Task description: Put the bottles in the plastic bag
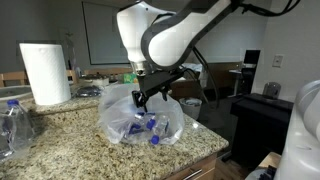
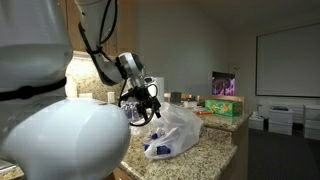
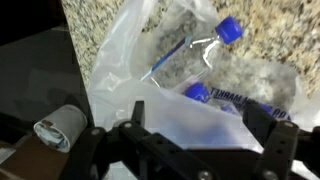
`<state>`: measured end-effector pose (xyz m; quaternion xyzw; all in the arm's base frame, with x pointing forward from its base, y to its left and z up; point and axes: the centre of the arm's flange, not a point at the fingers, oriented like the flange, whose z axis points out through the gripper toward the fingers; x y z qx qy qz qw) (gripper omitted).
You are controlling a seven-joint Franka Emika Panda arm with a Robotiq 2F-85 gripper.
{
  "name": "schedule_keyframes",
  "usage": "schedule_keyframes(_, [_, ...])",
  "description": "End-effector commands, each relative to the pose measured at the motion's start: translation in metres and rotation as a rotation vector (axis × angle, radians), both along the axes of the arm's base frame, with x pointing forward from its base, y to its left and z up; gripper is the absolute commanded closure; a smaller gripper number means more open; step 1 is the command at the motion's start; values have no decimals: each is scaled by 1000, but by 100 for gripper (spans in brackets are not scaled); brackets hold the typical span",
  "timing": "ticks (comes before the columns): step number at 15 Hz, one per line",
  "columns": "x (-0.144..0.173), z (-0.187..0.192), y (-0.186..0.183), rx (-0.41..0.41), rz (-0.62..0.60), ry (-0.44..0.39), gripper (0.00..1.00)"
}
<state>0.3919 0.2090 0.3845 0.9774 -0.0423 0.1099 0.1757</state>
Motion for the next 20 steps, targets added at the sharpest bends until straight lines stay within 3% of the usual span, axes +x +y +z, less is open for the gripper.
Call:
schedule_keyframes(1, [-14,34,-10,17,25,187,0])
schedule_keyframes(4, [-15,57,-18,38,44,310,0])
schedule_keyframes(7, [-13,94,-32,90,80,364,0])
schedule_keyframes(14, [-5,159,-92,225,100,390,0])
schedule_keyframes(19, [3,168,-149,311,37,369,0])
schedule_keyframes(20, [7,163,-133,262,42,353,0])
